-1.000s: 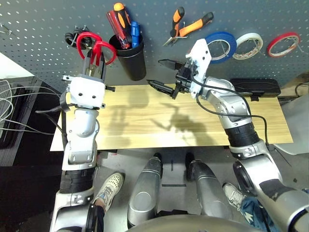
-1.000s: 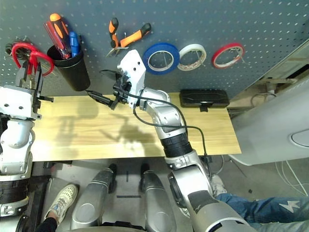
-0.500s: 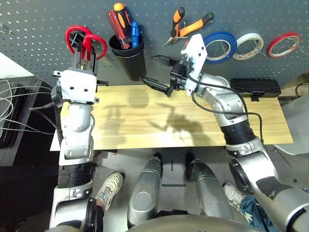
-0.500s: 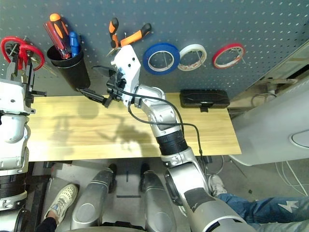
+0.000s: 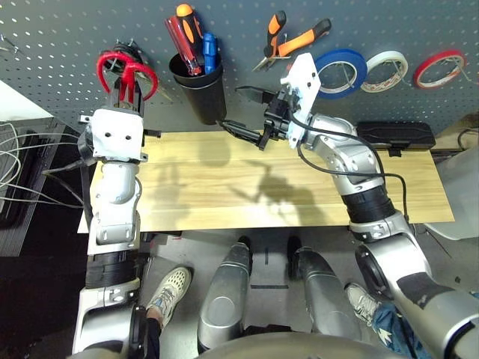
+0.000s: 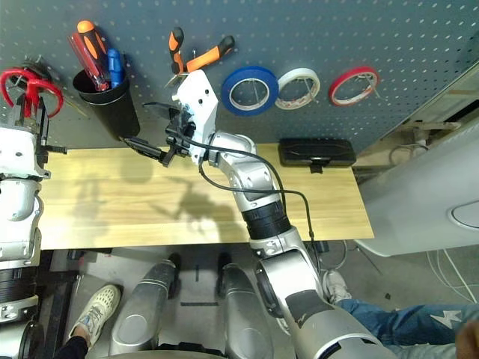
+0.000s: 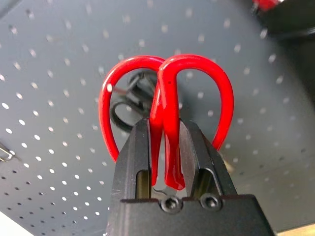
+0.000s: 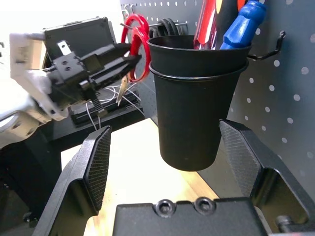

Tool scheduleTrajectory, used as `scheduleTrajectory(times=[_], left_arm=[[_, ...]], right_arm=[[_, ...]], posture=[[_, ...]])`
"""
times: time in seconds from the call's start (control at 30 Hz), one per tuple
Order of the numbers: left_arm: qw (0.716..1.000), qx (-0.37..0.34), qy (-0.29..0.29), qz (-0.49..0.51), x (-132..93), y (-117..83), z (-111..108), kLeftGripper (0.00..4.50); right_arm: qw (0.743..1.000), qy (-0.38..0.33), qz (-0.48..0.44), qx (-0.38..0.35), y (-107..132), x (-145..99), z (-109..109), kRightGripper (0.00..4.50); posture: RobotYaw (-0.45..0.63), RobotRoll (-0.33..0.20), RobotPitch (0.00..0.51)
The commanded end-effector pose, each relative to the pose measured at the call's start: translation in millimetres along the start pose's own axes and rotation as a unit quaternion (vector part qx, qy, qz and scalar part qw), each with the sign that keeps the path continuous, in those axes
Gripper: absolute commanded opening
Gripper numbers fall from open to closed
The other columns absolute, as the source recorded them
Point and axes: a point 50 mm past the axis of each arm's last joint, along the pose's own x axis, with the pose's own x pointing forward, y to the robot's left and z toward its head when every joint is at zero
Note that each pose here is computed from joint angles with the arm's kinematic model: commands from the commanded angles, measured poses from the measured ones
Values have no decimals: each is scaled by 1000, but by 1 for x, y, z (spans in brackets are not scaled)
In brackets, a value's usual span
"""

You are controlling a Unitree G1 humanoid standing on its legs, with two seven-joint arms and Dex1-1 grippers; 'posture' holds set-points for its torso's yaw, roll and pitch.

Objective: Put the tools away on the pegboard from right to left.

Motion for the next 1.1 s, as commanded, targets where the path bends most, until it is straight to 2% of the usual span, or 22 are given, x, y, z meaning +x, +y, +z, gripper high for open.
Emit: scheduleTrajectory(times=[0.03, 0.13, 0.2, 0.33, 0.43, 0.5, 0.67, 0.77, 0.9, 1.1], left_arm=[[999, -16, 31, -12, 1, -2, -12, 753], [998, -25, 47, -29, 4, -7, -17, 752], [998, -32, 43, -44, 4, -13, -18, 1477], [996, -33, 26, -84, -2, -26, -17, 2649], [993, -34, 25, -114, -13, -38, -20, 3705], [989, -42, 59, -131, -25, -48, -31, 4454], [968, -50, 161, -185, -55, -70, -62, 4454], [964, -54, 173, -192, -60, -76, -66, 4454], [957, -58, 207, -192, -65, -79, -78, 4454], [949, -65, 239, -195, -67, -83, -90, 4454]], right_arm=[[1000, 3, -4, 0, 0, 0, -3, 4500], [1000, 10, -19, 5, -2, -2, -7, 4500], [999, 9, -46, 8, -7, -6, -10, 4500], [995, -2, -102, 10, -19, -16, -15, 4500], [991, 17, -135, 18, -24, -33, -34, 4500], [986, 46, -155, 26, -23, -48, -53, 4500], [968, 103, -222, 50, -24, -72, -89, 4500], [957, 124, -257, 54, -27, -83, -103, 4500], [928, 167, -325, 70, -34, -109, -127, 4500], [873, 183, -440, 106, -53, -146, -139, 4500]], posture=[[171, 0, 316], [172, 0, 316], [176, 0, 312], [177, 0, 313], [181, 0, 316], [188, 0, 314], [185, 0, 297], [183, 0, 295], [172, 0, 296], [153, 0, 308]])
